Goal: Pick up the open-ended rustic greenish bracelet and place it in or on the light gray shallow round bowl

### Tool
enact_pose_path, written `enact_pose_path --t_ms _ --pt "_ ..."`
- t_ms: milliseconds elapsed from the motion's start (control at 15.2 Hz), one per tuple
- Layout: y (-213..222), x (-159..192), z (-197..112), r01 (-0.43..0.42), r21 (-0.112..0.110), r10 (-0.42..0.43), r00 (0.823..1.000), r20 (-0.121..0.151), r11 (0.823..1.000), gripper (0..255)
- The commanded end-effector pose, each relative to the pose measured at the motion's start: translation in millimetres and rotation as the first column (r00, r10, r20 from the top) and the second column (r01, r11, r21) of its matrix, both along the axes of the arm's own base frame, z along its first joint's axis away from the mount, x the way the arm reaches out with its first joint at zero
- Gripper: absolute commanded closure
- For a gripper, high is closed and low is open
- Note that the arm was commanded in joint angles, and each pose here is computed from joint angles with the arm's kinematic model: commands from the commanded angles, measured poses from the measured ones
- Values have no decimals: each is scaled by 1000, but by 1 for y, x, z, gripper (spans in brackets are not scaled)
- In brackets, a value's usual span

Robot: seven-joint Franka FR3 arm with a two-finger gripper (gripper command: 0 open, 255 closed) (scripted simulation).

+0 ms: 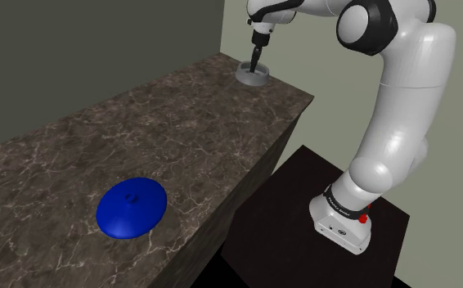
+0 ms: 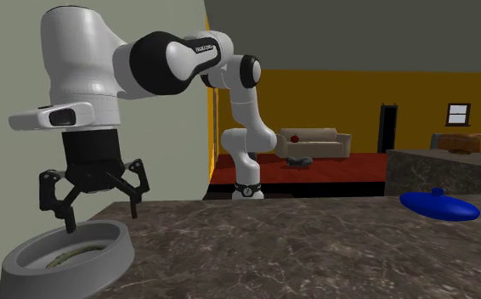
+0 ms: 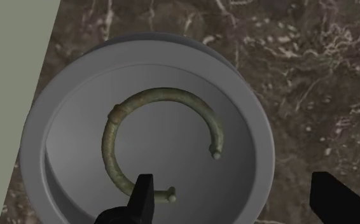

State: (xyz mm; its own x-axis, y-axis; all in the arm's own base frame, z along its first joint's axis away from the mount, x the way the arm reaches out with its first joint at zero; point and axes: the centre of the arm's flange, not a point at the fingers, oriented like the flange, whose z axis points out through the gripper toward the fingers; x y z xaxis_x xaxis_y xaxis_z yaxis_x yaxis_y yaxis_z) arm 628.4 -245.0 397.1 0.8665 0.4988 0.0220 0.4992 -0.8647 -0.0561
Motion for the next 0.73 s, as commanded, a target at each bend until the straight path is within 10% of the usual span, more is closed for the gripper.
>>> enact_pose_path --t_ms 0,660 --pt "-2 0 21 0 0 0 1000 0 1000 0" --pt "-3 0 44 0 0 0 1000 0 1000 0"
